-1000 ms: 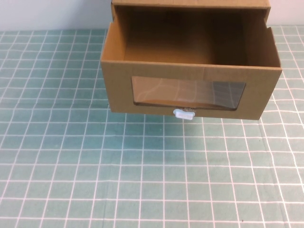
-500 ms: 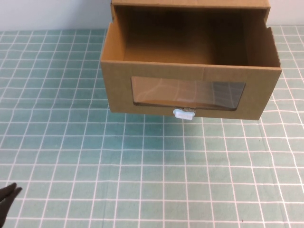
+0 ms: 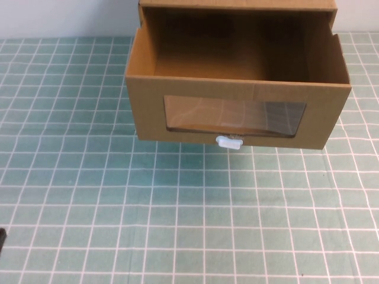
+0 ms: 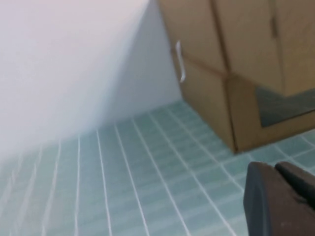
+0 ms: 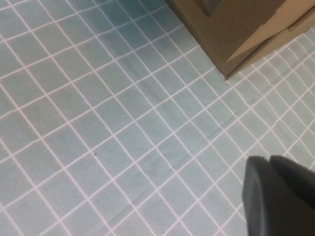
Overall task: Open the shoe box
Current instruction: 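Pull the top drawer of the cardboard box fully open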
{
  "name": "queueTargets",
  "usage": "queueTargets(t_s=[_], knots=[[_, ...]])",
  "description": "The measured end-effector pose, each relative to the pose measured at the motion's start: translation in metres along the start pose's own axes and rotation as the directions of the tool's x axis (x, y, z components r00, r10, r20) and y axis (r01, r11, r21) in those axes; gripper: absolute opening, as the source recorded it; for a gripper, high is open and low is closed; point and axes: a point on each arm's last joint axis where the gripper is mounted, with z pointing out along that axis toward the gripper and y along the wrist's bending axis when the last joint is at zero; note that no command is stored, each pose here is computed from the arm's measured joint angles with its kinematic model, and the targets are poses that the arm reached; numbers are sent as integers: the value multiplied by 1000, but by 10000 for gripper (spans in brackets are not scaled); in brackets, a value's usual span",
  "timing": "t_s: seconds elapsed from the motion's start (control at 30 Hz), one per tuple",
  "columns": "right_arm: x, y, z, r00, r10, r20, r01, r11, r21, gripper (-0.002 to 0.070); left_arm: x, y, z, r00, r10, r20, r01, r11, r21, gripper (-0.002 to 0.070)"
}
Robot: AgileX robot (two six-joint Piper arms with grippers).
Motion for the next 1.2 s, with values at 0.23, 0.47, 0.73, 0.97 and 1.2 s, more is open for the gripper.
queueTargets(t_s=[0.23, 0.47, 0.73, 0.97, 1.2], knots=[[1, 2, 0, 1000, 9, -7, -9, 1000, -27, -13, 35, -1, 1, 945, -268, -185, 243, 959, -147, -5], [1, 4, 0, 1000, 16, -11, -16, 999, -49, -13, 45, -4, -2, 901, -328, -284, 286, 941, -179, -5], [1, 5, 0, 1000, 16, -12, -17, 999, -51, -13, 45, -4, -2, 900, -330, -284, 288, 941, -179, -5], [1, 5, 0, 1000, 16, -12, -17, 999, -51, -13, 45, -4, -2, 900, -330, -284, 289, 941, -179, -5], [3, 3, -3, 999, 37, -2, -37, 998, -54, -13, 45, -4, -2, 900, -330, -284, 289, 941, -179, -5]])
